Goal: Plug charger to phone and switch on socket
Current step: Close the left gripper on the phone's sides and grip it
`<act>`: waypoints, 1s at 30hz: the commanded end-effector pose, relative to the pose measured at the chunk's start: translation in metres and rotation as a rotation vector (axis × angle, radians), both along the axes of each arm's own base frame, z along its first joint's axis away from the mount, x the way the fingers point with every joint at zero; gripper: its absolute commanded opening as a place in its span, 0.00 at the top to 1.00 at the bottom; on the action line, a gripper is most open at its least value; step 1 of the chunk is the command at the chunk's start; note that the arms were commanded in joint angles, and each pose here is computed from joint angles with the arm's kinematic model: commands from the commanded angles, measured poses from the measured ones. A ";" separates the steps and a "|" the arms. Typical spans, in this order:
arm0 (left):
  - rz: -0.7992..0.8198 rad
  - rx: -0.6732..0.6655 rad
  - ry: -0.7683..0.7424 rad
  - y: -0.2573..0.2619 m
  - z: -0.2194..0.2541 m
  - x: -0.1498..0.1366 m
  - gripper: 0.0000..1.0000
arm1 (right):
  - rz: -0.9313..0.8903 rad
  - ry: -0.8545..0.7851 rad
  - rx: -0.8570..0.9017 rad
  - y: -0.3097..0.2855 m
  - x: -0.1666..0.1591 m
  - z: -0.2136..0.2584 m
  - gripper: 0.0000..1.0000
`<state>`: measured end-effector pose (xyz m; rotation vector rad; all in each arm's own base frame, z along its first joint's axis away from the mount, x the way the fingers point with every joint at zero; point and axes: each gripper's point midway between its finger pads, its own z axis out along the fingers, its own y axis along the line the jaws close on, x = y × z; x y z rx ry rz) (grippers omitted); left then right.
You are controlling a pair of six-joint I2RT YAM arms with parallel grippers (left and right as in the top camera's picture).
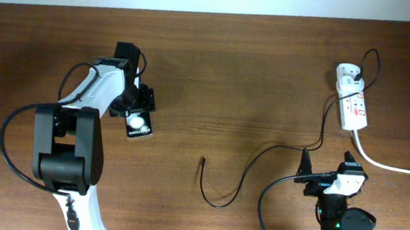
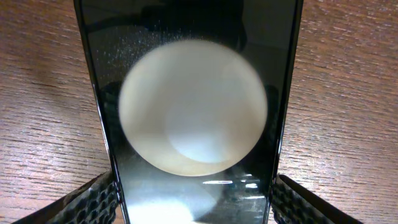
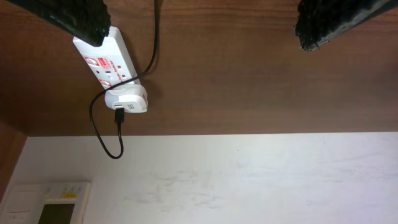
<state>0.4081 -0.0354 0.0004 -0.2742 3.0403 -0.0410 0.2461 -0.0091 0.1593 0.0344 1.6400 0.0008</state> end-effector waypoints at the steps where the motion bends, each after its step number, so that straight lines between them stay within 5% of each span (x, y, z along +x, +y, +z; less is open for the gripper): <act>1: 0.010 -0.054 0.048 -0.010 -0.013 -0.008 0.21 | 0.025 0.003 -0.001 0.005 0.000 -0.002 0.01; 5: 0.010 -0.053 0.048 -0.010 -0.013 -0.008 0.01 | 0.025 0.003 -0.002 0.005 0.000 -0.002 0.01; 30: 0.051 0.039 0.066 -0.007 -0.020 -0.014 0.01 | 0.025 0.003 -0.001 0.005 0.000 -0.002 0.01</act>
